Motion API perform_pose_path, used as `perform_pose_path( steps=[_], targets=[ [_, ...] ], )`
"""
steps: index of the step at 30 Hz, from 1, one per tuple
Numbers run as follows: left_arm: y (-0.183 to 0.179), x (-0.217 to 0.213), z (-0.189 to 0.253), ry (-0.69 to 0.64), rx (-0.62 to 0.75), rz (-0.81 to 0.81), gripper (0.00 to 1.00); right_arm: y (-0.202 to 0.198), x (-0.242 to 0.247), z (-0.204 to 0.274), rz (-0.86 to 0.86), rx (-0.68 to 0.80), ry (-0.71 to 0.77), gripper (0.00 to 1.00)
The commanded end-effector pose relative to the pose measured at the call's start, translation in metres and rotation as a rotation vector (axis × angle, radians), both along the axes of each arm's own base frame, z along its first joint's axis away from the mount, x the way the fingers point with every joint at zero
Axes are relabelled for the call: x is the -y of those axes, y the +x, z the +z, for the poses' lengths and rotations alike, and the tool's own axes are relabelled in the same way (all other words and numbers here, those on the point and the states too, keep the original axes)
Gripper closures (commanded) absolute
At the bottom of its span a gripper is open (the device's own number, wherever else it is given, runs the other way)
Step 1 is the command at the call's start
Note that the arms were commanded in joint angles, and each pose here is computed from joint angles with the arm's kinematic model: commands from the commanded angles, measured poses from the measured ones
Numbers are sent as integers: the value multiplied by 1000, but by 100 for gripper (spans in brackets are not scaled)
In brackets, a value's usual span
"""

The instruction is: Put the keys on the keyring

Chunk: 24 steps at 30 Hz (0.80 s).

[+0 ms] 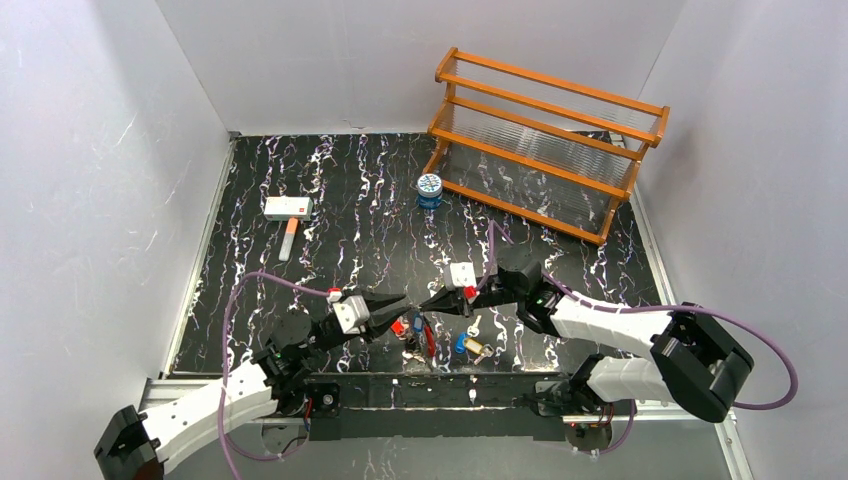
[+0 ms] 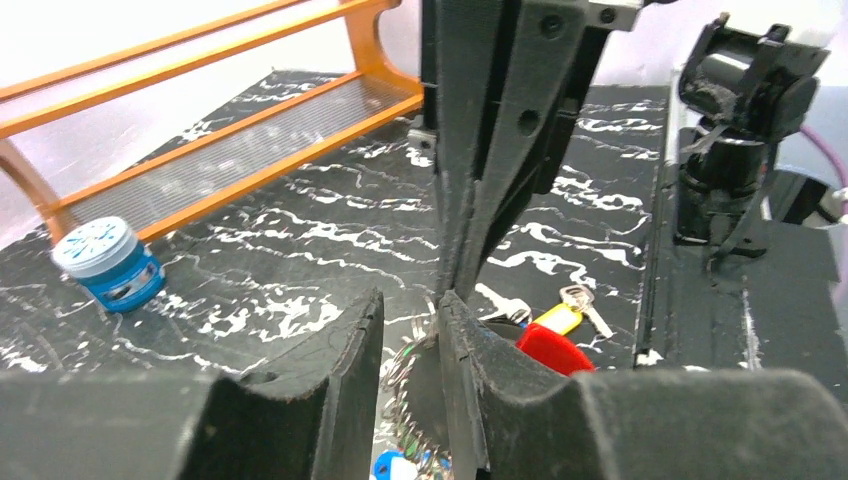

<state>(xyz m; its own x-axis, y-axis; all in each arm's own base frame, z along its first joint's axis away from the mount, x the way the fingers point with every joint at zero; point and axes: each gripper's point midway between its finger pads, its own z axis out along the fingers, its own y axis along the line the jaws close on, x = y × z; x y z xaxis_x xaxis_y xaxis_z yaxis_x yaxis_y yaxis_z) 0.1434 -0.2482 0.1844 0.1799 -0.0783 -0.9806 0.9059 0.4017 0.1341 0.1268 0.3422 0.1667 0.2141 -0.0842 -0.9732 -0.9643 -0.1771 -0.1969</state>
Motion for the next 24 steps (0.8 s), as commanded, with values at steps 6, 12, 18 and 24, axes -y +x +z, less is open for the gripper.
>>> perform_pose_path(
  steps=[6, 12, 18, 24],
  targets=[
    [19, -11, -17, 191, -67, 117, 70, -13, 6, 15, 97, 116, 63, 99],
    [12, -3, -28, 182, -125, 67, 71, -9, 5, 22, 75, 94, 84, 99],
    [7, -2, -29, 147, -115, 52, 69, -11, 4, 27, 77, 72, 104, 99],
    [5, 5, -25, 132, -97, 23, 67, -10, 3, 28, 69, 57, 105, 99]
  ],
)
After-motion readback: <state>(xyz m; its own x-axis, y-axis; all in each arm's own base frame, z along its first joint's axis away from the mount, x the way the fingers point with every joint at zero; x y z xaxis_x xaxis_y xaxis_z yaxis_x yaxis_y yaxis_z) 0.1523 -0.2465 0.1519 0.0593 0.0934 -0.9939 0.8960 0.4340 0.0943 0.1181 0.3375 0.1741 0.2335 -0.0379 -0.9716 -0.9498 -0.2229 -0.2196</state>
